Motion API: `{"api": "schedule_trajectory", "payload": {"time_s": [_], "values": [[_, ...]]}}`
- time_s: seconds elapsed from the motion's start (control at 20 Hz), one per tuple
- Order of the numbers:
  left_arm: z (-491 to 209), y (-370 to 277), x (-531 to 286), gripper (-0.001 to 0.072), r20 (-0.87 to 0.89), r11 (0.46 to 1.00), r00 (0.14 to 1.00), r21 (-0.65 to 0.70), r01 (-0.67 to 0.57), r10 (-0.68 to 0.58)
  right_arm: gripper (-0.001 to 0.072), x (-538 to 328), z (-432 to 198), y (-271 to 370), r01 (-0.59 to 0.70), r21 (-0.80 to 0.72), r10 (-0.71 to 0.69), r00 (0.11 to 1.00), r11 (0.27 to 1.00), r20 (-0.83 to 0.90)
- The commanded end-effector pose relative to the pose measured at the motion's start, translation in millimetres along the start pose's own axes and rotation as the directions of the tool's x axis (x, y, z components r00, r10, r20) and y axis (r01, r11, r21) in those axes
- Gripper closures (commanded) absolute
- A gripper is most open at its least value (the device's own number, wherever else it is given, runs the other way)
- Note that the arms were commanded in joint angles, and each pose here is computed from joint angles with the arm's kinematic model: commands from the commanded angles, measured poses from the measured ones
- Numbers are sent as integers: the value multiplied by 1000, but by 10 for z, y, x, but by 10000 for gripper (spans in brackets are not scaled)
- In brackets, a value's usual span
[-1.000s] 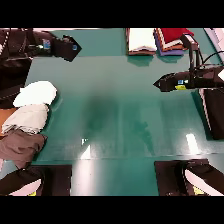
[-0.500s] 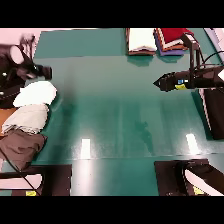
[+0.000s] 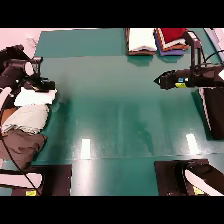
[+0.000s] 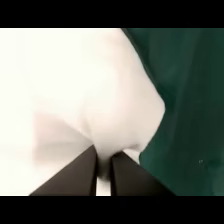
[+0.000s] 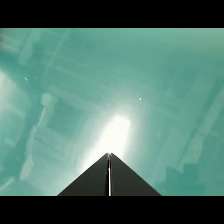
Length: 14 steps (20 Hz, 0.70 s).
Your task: Fold the shirts.
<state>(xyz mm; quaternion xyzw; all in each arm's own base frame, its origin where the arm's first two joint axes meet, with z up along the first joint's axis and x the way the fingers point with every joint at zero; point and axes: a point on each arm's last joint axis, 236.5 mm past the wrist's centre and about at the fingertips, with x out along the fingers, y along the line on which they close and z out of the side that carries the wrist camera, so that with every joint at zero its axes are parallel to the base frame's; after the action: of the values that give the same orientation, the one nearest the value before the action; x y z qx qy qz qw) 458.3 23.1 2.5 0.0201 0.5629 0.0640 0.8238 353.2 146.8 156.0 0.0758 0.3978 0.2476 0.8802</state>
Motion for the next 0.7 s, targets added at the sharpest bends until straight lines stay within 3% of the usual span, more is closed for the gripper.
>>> {"api": "schedule_trajectory", "payload": {"time_s": [0.0, 0.15, 0.3, 0.45, 0.65], "values": [[489, 67, -793, 684, 227, 1000, 974, 10, 10, -12, 695, -184, 195, 93, -2, -26, 4, 998, 1000, 68], [817, -58, -2256, 684, 513, 996, 856, 84, 25, -65, 695, -644, 699, 271, 13, -89, 6, 977, 996, 214], [644, -482, -3358, 684, 646, 973, 738, 221, 65, -196, 695, -1122, 1134, 446, 55, -155, 3, 937, 986, 351], [348, -1116, -3766, 684, 631, 913, 683, 385, 134, -366, 695, -1506, 1400, 570, 100, -197, -2, 895, 975, 445], [-173, -2257, -3612, 684, 422, 753, 703, 611, 245, -572, 695, -1778, 1543, 655, 135, -221, -6, 864, 966, 503]]}}
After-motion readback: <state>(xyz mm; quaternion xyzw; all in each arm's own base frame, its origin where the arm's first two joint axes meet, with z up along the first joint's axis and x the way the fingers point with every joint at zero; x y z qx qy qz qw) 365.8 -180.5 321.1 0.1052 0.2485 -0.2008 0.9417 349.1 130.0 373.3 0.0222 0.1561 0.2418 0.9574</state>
